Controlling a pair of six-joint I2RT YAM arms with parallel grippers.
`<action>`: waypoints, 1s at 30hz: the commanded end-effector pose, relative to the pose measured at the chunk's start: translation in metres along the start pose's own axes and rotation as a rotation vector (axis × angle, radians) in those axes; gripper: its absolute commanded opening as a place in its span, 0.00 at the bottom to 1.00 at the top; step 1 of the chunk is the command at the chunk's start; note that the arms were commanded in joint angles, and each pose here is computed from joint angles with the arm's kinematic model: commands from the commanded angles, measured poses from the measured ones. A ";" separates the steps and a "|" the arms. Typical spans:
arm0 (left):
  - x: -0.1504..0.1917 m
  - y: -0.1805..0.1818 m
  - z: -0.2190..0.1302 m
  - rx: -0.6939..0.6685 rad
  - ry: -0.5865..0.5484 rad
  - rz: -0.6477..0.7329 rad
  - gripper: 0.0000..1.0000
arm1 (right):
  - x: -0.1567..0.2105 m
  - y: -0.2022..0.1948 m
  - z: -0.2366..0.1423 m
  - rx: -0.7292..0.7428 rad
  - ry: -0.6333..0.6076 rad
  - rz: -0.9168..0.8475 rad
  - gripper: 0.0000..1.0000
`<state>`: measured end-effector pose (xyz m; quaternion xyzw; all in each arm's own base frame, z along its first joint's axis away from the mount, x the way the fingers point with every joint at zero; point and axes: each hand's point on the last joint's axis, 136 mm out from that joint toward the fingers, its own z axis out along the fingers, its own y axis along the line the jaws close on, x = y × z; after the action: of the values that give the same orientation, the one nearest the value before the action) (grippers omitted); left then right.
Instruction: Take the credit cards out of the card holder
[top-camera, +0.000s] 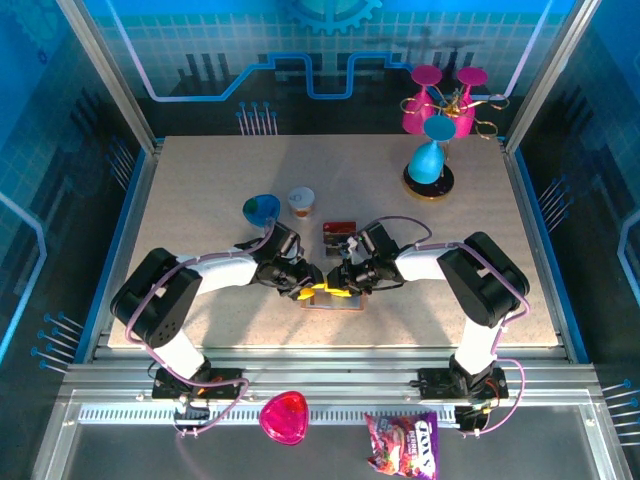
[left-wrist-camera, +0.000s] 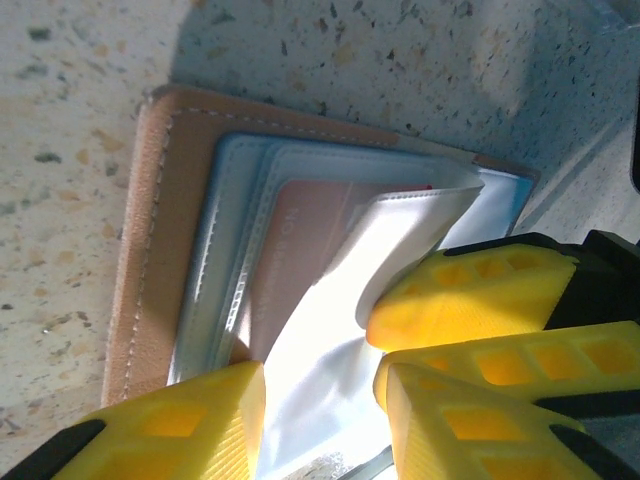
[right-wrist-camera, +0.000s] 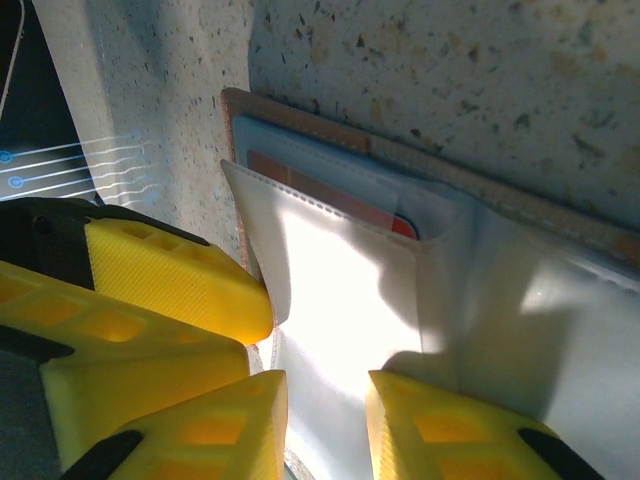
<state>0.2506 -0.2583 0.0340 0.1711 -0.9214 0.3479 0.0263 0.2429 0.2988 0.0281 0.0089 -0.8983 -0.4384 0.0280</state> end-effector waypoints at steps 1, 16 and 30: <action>-0.001 -0.001 0.001 -0.027 0.000 0.002 0.38 | 0.008 -0.014 -0.003 0.038 0.012 0.048 0.27; -0.003 -0.003 -0.001 -0.027 -0.012 -0.004 0.40 | 0.009 -0.016 -0.003 0.041 0.016 0.050 0.27; -0.001 -0.008 -0.002 0.003 -0.011 0.003 0.23 | 0.008 -0.010 -0.005 0.030 0.010 0.038 0.27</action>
<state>0.2542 -0.2581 0.0352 0.1746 -0.9230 0.3422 0.0208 0.2430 0.2985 0.0278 0.0083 -0.8987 -0.4377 0.0279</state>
